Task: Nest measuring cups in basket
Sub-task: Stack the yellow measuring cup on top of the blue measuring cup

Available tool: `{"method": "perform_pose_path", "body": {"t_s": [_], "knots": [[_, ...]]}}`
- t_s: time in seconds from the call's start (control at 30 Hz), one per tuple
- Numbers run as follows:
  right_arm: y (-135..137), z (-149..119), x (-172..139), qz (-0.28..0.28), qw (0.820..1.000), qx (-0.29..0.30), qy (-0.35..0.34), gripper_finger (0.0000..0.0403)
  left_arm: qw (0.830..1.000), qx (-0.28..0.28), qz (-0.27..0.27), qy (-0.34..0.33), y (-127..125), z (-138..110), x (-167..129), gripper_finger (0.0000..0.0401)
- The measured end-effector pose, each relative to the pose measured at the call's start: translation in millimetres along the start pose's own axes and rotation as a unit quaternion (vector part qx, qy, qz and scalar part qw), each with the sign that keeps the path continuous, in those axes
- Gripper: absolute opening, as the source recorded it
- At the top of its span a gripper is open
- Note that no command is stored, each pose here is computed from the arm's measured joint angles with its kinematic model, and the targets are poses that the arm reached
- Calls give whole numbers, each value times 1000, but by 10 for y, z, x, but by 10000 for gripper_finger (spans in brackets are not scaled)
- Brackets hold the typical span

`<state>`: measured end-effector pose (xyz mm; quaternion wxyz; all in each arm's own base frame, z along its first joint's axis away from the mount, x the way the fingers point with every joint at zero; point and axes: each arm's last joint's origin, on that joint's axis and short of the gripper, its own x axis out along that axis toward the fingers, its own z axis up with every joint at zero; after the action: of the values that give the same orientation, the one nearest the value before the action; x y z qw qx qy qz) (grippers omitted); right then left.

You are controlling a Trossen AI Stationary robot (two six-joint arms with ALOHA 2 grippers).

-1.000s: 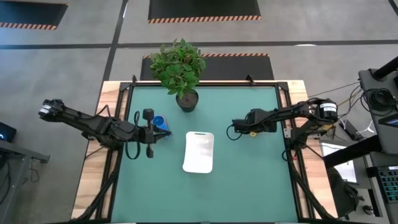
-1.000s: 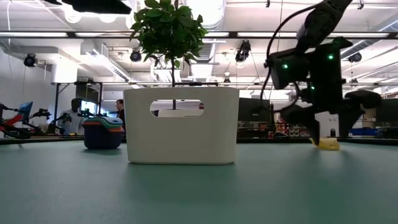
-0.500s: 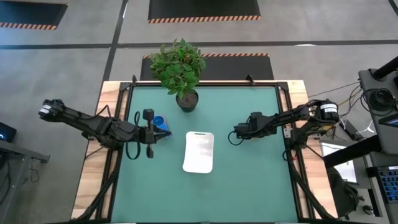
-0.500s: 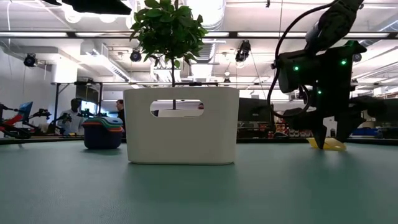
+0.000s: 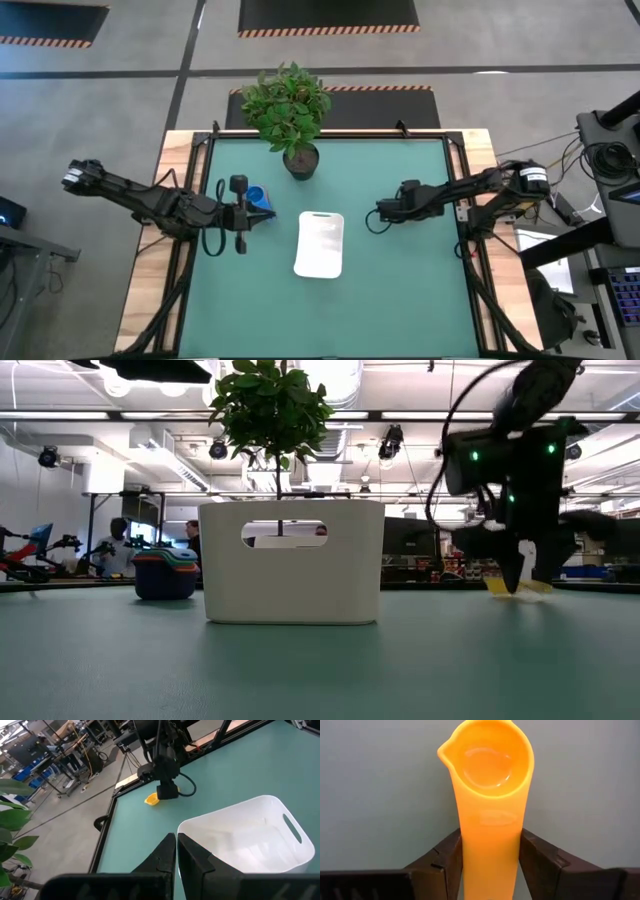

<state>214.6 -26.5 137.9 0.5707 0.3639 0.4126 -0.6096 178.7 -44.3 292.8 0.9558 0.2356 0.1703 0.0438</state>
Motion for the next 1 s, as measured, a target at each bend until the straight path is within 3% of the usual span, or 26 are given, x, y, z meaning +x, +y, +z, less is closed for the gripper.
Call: {"method": "perform_pose_path", "body": {"t_s": [0.23, 0.5, 0.73, 1.0], "knots": [[127, 171, -471, 72, 997, -36, -10, 149, 1000, -4, 4, -10, 18, 15, -23, 0], [467, 313, -1096, 172, 977, -111, -52, 151, 999, -28, 14, -38, 59, 62, -68, 0], [963, 289, -1540, 235, 948, -201, -80, 151, 995, -70, 24, -71, 132, 105, -176, 0], [1749, 224, -1700, 277, 908, -306, -71, 152, 992, -96, 24, -79, 157, 95, -234, 0]]}}
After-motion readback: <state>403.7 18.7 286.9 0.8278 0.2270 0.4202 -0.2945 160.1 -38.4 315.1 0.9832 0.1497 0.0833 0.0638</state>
